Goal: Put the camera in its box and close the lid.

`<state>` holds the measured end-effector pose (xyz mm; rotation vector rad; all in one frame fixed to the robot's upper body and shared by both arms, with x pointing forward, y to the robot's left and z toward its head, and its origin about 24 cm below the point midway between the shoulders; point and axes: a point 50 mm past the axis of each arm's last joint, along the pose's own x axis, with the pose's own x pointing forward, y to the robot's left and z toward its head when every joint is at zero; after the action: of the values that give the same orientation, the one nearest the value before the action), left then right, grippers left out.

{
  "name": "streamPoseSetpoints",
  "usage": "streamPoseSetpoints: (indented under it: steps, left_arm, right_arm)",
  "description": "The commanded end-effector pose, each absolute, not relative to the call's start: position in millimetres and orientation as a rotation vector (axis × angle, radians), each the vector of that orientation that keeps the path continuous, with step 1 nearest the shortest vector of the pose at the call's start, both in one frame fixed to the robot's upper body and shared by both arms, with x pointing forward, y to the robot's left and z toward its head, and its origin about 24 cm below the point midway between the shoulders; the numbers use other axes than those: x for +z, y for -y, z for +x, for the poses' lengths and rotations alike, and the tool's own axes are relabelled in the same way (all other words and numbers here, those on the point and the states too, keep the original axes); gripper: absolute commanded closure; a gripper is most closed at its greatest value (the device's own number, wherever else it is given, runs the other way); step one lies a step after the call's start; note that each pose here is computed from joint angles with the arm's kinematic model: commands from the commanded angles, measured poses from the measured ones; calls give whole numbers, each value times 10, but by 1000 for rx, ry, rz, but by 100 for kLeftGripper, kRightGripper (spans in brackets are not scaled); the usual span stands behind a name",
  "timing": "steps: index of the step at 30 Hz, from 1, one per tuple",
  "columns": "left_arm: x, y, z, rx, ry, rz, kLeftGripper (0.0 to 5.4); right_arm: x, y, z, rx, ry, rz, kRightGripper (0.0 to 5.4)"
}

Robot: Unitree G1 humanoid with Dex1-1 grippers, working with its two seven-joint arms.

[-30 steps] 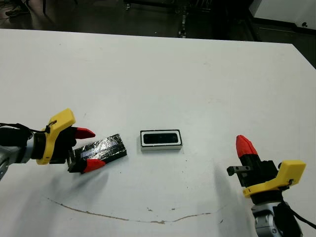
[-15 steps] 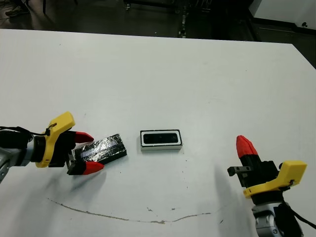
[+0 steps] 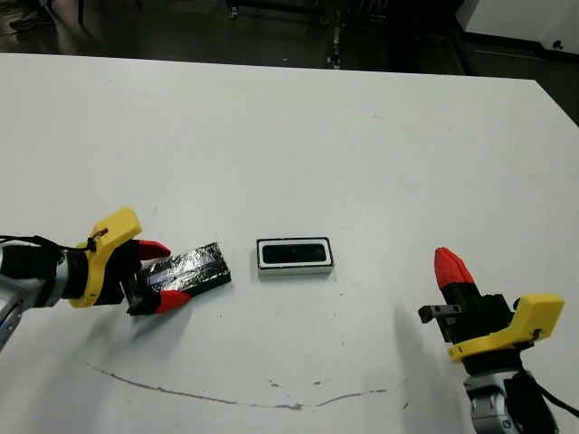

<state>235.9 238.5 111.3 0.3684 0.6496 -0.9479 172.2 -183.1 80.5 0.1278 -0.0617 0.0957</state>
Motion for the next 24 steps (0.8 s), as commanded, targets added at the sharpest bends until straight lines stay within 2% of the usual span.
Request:
streamPoseSetpoints:
  steps: [1, 6, 12, 17, 24]
  left_arm:
    - [1114, -2397, 2345, -974, -676, 398, 155]
    - [1138, -2394, 2331, -1008, -683, 431, 221]
    - [1134, -2404, 2338, -1047, -731, 405, 223]
    - [1138, -2412, 2356, -1043, -714, 383, 223]
    - [1286, -2451, 2500, -996, -553, 272, 223]
  right_arm:
    - [797, 1874, 1709, 84, 53, 115, 540]
    - [798, 1870, 1712, 83, 51, 126, 540]
    - [801, 1870, 1710, 76, 46, 123, 540]
    - [797, 1866, 1709, 81, 46, 132, 540]
    - [789, 1862, 1703, 74, 38, 129, 540]
